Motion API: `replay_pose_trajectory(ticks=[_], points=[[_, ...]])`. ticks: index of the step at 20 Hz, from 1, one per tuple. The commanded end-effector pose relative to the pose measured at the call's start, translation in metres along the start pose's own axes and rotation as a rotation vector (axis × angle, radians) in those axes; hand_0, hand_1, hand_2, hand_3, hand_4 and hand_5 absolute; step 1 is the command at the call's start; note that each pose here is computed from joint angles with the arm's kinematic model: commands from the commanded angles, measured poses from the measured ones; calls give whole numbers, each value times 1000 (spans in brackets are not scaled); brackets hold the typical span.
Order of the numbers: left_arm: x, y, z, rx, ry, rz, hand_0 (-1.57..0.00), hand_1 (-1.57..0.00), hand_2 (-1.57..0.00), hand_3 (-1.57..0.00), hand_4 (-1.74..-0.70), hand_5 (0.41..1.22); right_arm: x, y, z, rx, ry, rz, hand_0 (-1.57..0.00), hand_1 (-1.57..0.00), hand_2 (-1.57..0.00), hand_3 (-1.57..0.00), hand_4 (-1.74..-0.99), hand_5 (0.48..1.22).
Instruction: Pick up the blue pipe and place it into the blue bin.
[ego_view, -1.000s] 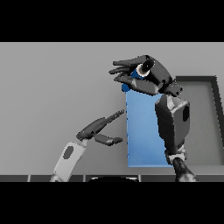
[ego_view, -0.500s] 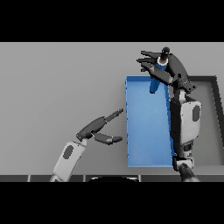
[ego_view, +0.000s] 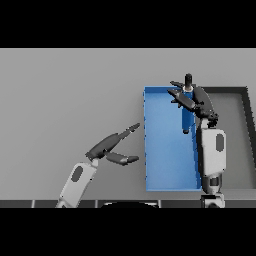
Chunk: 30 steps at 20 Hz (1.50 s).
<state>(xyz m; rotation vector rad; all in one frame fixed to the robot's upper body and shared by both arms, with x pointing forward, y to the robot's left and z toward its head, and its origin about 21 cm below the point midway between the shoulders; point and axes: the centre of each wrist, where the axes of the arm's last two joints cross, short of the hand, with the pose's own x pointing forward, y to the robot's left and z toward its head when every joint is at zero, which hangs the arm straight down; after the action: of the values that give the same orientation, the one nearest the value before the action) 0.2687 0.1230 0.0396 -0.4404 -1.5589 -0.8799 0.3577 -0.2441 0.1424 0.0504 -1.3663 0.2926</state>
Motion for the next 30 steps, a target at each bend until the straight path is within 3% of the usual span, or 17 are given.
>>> replay_pose_trajectory(ticks=[1,3,4,6,8,9,10,12,14,17,18,22,30], points=[[-3,1,1,4,2,-7,1,1,1,1,-928,470,-10,-3,-2,-13,37,-17,-1571,-1571,-1571,-1571,-1498,1221],[0,-3,0,6,-12,-14,1,1,1,1,-923,476,-27,0,-5,-11,102,-35,-1571,-1571,-1571,-1571,-1497,1221],[-1,-2,0,8,-9,-14,1,1,1,1,-923,478,-34,1,-7,-7,138,-33,-1571,-1571,-1571,-1257,-1546,1221],[0,0,-1,10,-1,-16,1,1,1,1,-922,481,-52,-3,-8,-19,218,-56,-1571,-1571,-1571,-804,-1616,1221],[0,-2,-4,11,1,-15,1,1,1,1,-919,486,-54,-1,-10,-21,242,-59,-1571,-1571,-1571,-514,-1661,1221],[1,-3,-5,7,5,-17,1,1,1,1,-918,489,-54,-1,-11,-24,256,-74,-1571,-1571,-1571,-411,-1677,1171],[1,0,-4,13,-5,-18,1,1,1,1,-920,491,-56,-2,-13,-46,289,-92,-1571,-1571,-1518,-455,-1626,1161],[2,1,-1,16,-15,-11,1,1,1,1,-921,493,-59,0,-16,-74,345,-122,-1084,-1025,-987,-291,-1469,1148],[2,4,0,14,-10,-9,1,1,1,1,-924,493,-59,-2,-18,-90,400,-111,-693,-656,-631,-186,-1370,1125],[1,2,1,11,-3,-5,1,1,1,1,-924,494,-48,1,-10,-4,419,136,-354,-335,-323,-95,-1279,1010],[1,0,0,15,-1,-4,1,1,1,1,-926,494,-46,4,-9,27,427,211,-283,-268,-258,-75,-1250,962],[0,-1,-2,8,-5,-7,1,1,1,1,-929,496,-46,12,-5,97,470,319,-115,-109,-105,-30,-1190,809],[2,3,-1,11,8,-11,1,1,1,1,-930,495,-43,12,1,135,475,392,-19,-17,-17,-4,-1084,714]])
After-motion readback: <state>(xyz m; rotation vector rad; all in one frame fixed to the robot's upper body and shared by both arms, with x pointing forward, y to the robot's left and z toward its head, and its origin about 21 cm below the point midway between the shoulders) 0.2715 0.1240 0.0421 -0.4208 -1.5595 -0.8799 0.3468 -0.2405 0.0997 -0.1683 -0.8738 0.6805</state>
